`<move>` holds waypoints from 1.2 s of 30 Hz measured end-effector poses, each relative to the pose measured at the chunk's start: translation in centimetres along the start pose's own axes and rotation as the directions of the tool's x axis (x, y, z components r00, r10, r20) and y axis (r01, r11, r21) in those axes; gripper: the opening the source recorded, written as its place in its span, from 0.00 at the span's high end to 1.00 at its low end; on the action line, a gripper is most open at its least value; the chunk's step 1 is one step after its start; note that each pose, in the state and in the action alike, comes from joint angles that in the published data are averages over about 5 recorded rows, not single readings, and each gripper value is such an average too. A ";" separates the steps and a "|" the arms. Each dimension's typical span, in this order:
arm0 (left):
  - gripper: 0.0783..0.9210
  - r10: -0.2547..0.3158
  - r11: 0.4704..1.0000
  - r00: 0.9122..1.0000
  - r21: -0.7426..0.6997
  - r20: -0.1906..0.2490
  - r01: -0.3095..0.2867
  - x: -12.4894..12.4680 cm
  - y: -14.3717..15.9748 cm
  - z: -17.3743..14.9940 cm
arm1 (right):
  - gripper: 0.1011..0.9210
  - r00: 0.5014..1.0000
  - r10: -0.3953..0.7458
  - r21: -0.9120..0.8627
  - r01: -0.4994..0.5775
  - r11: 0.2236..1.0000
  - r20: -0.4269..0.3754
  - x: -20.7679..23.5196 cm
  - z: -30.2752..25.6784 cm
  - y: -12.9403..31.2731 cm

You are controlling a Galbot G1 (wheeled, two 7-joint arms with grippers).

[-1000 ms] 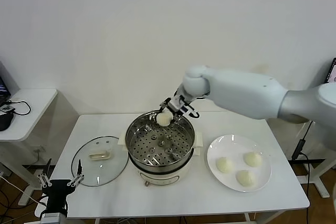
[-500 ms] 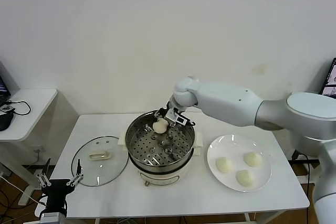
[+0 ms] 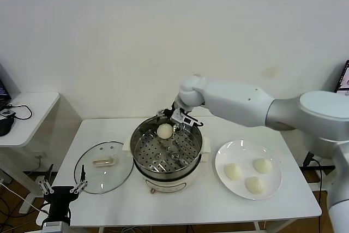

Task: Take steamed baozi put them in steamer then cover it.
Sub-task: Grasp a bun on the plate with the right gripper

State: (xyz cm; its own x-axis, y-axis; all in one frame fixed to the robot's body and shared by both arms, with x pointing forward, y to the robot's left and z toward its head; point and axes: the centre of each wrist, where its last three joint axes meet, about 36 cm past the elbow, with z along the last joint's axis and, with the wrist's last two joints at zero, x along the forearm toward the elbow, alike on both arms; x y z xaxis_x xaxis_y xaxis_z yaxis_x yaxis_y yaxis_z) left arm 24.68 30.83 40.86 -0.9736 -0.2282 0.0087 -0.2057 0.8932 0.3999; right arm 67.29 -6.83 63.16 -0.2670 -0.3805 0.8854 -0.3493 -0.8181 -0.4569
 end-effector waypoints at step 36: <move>0.12 0.056 0.998 0.998 0.017 0.018 -0.056 -0.6 -0.5 -1.1 | 0.12 0.971 -0.228 -0.782 0.092 0.617 -0.066 7.8 -1.6 27.0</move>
State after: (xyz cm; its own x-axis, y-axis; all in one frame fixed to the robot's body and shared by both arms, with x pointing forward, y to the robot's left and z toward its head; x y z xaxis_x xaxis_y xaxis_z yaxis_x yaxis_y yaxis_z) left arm 25.47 30.06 41.63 -0.9852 -0.1707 0.0145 -0.1522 0.9109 0.3835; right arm 54.30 -31.19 57.62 -0.2389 -0.1547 0.9586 -0.9420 -0.2027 -0.2675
